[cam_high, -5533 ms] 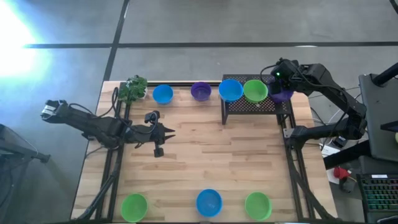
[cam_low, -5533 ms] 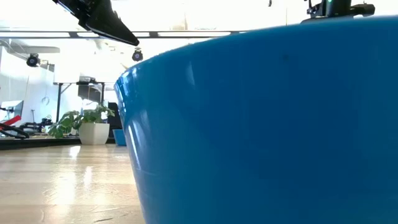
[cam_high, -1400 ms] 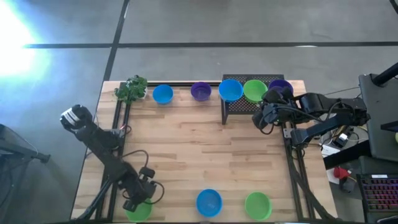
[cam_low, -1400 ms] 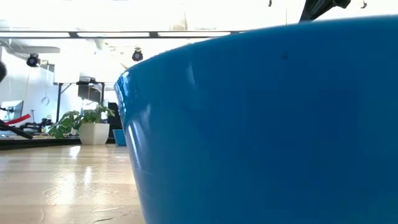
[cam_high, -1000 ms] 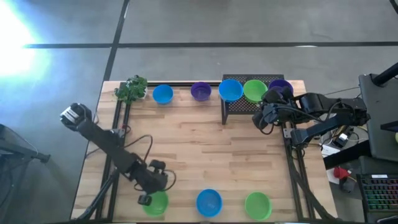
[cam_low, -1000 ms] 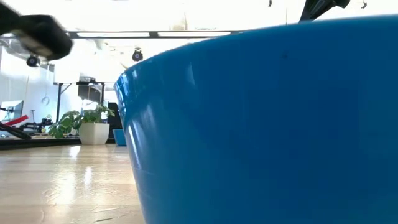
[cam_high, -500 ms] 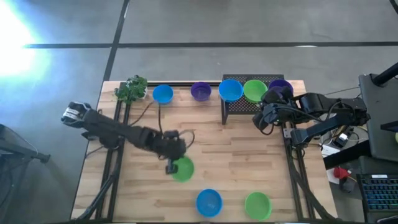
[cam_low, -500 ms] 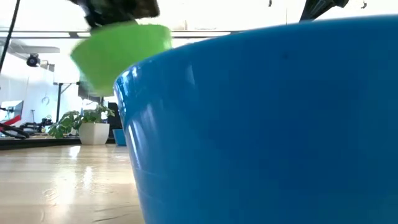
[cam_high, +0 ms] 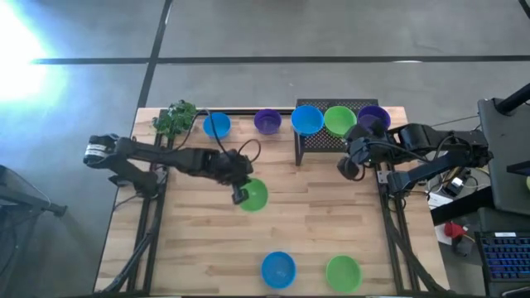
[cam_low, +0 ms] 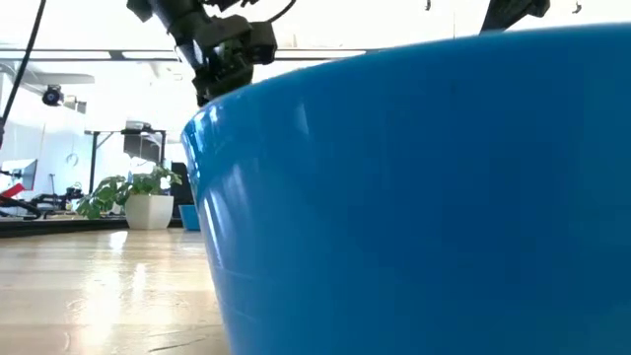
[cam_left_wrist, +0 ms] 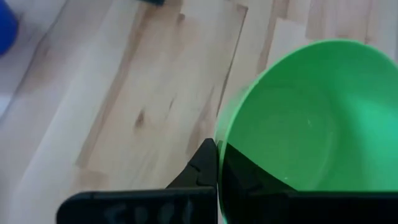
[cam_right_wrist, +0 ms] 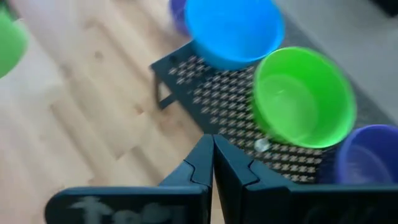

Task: Pick & Place Mini bowls
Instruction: Stack the left green bowl on the green bowl on the shelf

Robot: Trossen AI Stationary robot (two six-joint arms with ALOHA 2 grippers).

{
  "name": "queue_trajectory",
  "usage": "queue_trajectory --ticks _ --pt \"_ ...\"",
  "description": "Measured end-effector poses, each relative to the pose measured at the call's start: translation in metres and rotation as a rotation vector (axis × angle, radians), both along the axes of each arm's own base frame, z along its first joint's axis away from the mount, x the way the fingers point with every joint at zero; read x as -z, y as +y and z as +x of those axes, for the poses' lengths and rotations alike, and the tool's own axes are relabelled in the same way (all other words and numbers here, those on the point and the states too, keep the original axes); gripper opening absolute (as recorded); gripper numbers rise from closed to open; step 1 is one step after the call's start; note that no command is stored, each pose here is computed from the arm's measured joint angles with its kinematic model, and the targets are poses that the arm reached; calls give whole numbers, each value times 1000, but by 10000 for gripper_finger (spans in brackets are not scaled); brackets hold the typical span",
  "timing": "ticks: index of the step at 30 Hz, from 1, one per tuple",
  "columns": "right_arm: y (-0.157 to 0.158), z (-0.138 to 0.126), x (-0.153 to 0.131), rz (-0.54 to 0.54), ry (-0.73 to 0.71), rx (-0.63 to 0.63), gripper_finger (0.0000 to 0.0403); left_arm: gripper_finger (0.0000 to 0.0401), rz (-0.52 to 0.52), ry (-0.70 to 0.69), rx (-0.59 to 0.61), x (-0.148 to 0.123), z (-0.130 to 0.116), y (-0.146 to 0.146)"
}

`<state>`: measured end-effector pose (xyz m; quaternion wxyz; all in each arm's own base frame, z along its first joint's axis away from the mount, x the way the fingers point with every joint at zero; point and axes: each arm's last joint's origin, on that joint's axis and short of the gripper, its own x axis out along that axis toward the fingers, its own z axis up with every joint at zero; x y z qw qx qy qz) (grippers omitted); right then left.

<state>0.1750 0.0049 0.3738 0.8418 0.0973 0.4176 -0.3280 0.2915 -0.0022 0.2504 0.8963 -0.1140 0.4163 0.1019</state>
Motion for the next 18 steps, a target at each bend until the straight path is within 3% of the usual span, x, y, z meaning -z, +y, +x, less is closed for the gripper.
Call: queue_trajectory --ticks 9,18 --pt "4 7 -2 70 -26 -140 8 0 -7 -101 -15 -2 11 4" --pt "4 10 -4 62 -51 -157 8 0 -21 -7 -29 34 31 4"
